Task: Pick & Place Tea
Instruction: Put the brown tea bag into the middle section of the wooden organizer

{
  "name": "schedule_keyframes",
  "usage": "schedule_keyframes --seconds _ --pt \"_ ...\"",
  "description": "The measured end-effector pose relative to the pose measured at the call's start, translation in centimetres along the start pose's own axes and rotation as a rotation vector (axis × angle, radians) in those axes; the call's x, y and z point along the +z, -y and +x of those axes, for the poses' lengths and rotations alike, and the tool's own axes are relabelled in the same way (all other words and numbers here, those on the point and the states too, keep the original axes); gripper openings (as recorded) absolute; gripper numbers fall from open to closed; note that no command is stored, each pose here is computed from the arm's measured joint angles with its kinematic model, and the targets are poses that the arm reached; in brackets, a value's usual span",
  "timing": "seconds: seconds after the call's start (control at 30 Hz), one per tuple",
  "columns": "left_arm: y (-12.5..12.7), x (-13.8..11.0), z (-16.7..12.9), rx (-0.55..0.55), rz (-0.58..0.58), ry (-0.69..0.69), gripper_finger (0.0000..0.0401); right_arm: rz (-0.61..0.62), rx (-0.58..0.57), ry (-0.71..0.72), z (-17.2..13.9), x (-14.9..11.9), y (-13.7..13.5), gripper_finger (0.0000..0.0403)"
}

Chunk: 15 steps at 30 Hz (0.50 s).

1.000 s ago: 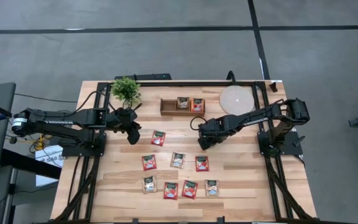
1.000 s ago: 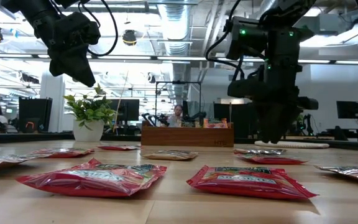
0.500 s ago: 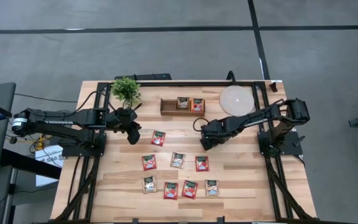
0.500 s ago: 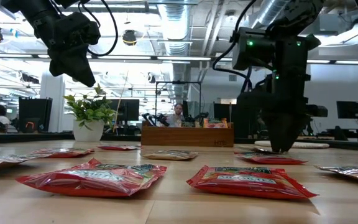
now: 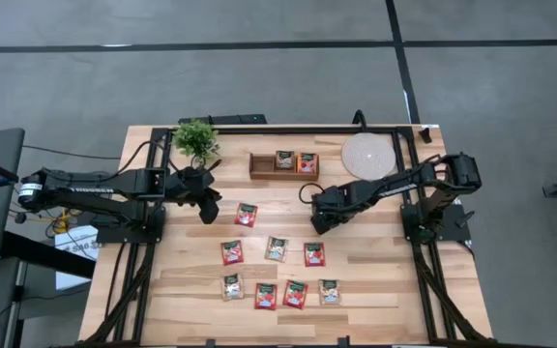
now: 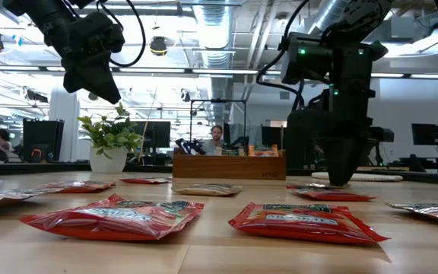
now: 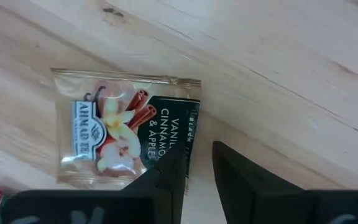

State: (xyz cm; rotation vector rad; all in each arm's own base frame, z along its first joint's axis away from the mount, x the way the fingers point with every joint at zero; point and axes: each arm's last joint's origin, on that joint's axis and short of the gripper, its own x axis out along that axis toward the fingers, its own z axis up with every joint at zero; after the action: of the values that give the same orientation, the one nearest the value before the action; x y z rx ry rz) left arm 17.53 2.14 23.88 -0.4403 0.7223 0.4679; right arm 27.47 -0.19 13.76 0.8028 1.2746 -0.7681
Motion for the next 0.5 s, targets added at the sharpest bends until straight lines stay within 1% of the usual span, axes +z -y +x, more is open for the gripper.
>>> schedule_keyframes --seconds 0.23,0.37,0.5 --pt "0.0 0.0 0.0 0.0 0.0 0.0 0.006 0.0 0.007 -0.005 -0.15 0.46 0.06 0.0072" --pt "-0.01 0.0 0.0 0.001 0.0 0.0 0.006 -0.026 0.029 -0.038 -0.15 0.61 0.16 0.0072" --pt "0.0 0.0 0.0 0.0 0.0 0.0 0.006 -0.029 0.034 -0.035 -0.15 0.7 0.14 0.0072"
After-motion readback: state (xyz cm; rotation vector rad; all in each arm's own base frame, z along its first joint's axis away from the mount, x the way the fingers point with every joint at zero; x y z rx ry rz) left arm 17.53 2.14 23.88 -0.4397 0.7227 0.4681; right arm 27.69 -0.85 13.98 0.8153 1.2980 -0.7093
